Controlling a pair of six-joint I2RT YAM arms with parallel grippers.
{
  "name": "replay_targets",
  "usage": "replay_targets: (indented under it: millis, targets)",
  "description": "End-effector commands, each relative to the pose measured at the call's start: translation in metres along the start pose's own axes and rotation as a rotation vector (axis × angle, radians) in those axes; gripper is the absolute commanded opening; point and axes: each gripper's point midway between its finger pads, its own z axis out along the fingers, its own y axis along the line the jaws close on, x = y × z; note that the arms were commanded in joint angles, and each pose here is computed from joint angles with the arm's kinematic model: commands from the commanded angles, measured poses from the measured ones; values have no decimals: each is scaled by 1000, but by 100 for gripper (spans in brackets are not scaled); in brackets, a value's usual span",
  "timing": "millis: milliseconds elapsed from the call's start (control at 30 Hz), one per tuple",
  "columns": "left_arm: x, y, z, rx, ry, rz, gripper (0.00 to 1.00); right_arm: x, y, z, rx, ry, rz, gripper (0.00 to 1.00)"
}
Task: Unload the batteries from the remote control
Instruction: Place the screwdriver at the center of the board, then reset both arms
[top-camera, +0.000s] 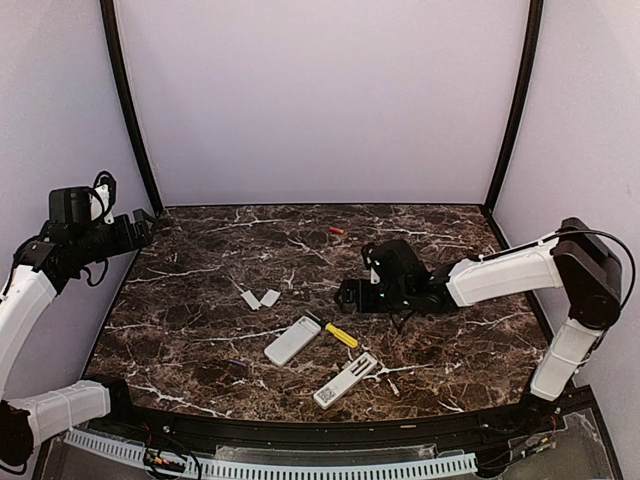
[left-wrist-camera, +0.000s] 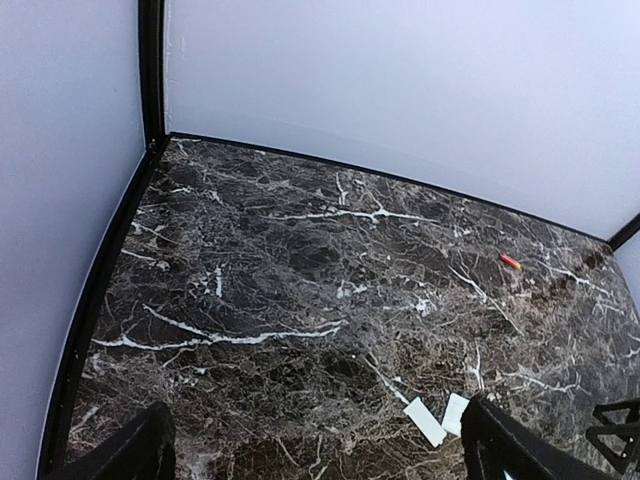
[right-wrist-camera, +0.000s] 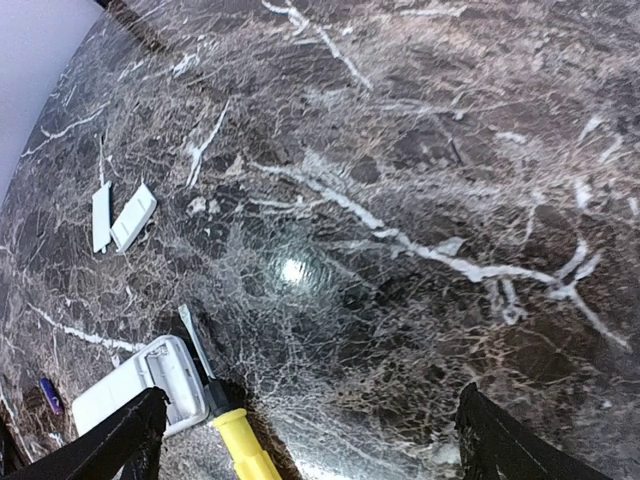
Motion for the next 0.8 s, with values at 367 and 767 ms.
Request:
replay_targets:
  millis: [367, 767]
  targets:
    - [-1, 22, 80, 8, -241, -169, 99, -112, -114, -96, 139, -301, -19, 99]
    - [19, 42, 84, -58, -388, 35, 99, -140, -204, -172, 342, -627, -14, 99]
